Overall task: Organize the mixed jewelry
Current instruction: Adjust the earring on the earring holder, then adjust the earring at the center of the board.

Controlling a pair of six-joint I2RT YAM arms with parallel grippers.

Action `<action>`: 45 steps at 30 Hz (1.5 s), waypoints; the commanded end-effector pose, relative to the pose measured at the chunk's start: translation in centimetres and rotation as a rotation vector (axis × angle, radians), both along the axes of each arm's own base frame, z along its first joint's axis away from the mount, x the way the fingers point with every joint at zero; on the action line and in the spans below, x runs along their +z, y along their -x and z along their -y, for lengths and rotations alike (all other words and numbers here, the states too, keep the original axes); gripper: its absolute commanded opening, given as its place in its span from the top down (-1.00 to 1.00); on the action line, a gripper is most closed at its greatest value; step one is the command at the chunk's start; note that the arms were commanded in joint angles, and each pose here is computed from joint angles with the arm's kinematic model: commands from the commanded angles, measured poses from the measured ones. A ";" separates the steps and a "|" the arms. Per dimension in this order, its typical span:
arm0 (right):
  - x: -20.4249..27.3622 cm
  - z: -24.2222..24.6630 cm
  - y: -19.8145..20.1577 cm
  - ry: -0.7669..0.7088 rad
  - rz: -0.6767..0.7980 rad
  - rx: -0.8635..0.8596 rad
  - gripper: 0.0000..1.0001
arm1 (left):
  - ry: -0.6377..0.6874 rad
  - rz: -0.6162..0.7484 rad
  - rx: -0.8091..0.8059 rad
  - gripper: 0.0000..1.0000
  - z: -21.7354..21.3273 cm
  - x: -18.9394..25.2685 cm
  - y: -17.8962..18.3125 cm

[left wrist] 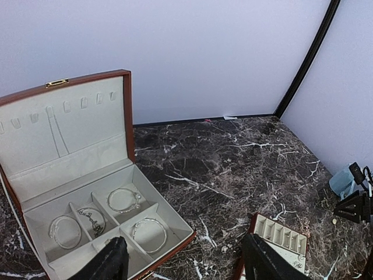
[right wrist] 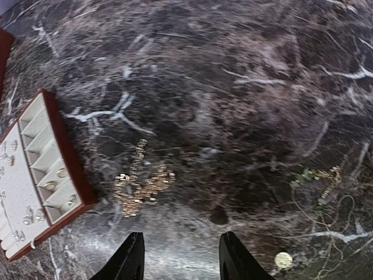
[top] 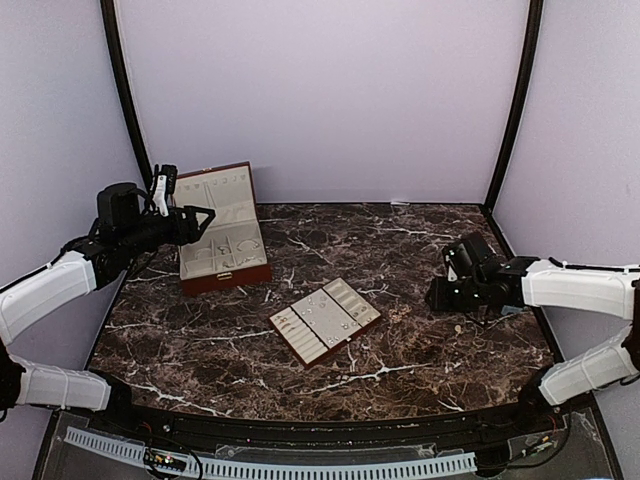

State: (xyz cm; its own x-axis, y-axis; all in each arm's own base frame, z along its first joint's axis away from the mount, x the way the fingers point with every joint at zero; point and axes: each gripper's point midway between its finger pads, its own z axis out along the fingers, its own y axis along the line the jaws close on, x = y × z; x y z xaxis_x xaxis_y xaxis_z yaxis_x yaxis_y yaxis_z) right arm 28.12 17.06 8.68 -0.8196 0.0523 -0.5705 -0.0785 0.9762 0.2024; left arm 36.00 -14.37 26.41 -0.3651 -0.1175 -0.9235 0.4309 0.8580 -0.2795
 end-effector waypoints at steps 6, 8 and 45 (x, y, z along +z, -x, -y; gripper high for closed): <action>-2.2 7.0 0.2 -0.093 -0.071 -0.197 0.17 | -0.006 0.005 0.003 -0.41 -0.3 -0.1 0.2; -2.7 7.5 0.3 -0.125 -0.082 -0.215 0.19 | -0.006 0.003 0.001 -0.41 -0.2 -0.1 0.2; -7.4 8.5 3.0 -0.134 -0.212 -0.251 0.77 | -0.004 -0.010 -0.002 -0.41 -0.1 -0.4 0.1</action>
State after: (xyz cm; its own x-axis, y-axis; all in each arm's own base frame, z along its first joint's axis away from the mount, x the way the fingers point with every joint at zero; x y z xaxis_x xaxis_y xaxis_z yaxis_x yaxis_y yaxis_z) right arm 25.88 8.41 1.84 -0.8595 0.3271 -0.3928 0.2156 0.9287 0.3016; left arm 36.00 -14.38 26.40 -0.3654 -0.1178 -0.9234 0.4314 0.8576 -0.2801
